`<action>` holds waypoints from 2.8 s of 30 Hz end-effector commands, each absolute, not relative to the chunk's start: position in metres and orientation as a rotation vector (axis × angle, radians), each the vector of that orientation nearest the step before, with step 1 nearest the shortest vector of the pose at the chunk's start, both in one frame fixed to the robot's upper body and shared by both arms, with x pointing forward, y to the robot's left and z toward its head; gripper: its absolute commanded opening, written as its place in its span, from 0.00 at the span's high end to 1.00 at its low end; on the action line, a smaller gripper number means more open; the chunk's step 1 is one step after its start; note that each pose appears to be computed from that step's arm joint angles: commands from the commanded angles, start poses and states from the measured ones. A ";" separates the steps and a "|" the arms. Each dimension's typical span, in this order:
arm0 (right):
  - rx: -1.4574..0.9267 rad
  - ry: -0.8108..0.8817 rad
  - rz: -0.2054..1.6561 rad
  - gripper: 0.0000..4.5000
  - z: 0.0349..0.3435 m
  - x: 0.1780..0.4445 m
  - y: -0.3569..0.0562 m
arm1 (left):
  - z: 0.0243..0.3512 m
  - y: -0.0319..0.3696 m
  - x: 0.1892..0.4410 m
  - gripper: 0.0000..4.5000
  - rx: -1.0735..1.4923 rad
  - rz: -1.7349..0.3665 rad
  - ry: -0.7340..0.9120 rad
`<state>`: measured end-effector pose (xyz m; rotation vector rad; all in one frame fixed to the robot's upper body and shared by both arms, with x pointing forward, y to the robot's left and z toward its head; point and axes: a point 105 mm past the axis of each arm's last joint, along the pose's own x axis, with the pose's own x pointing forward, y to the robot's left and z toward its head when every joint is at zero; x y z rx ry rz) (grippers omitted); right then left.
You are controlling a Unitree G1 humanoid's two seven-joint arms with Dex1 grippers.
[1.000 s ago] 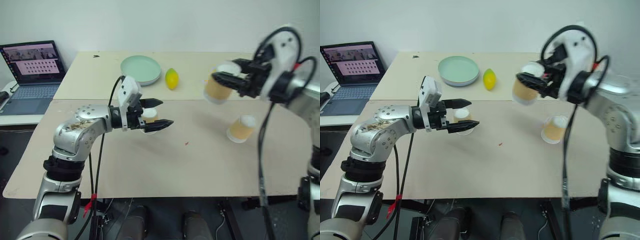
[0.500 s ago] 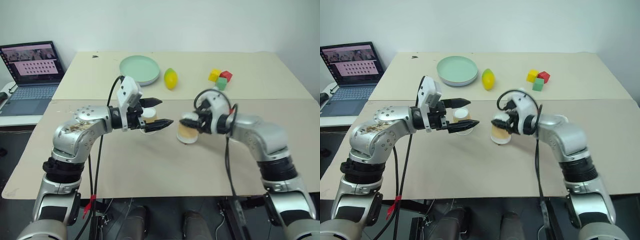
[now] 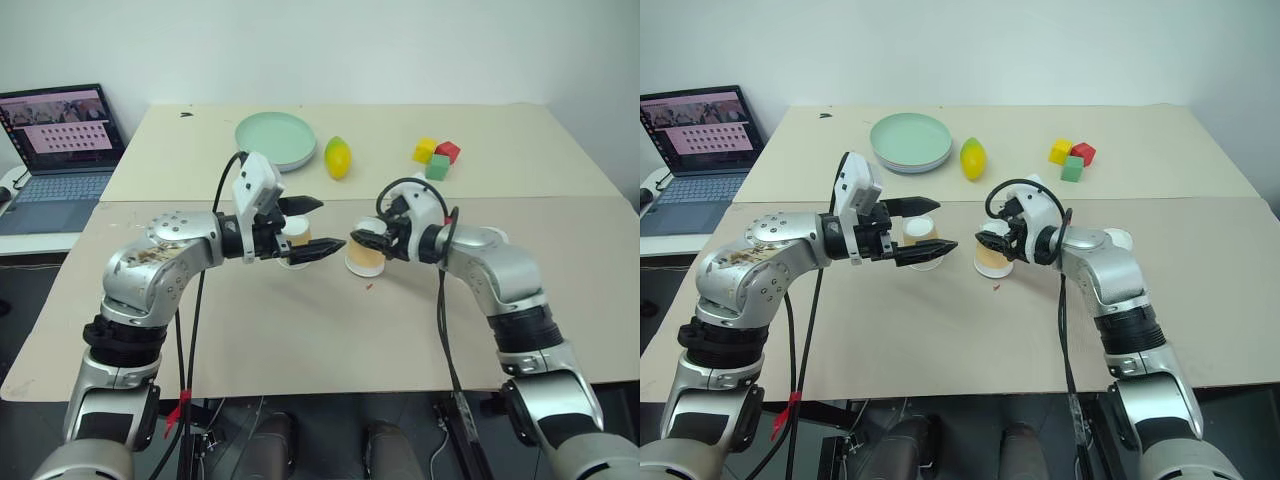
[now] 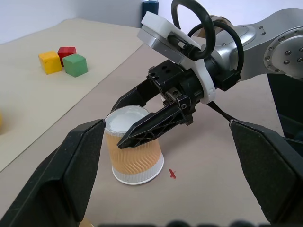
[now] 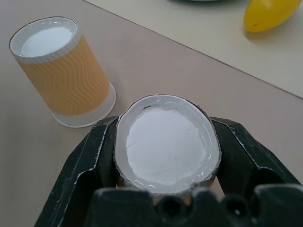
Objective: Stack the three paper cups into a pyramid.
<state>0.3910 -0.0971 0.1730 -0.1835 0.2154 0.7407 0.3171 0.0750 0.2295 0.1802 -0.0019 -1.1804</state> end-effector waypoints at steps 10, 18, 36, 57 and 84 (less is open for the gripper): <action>-0.194 0.062 0.706 0.00 0.210 0.402 -0.095 | 0.240 0.077 0.314 0.00 0.192 -1.191 -0.059; -0.091 0.007 0.796 0.00 0.254 0.370 -0.115 | 0.237 0.075 0.314 0.00 0.195 -1.200 -0.056; -0.228 0.148 0.259 0.00 0.244 0.265 -0.322 | 0.233 0.068 0.316 0.00 0.196 -1.237 -0.052; -0.056 0.190 0.377 0.00 0.175 0.310 -0.282 | 0.234 0.068 0.319 0.00 0.254 -1.238 -0.052; -0.120 0.135 0.401 0.00 0.179 0.374 -0.274 | 0.239 0.076 0.315 0.00 0.270 -1.176 -0.061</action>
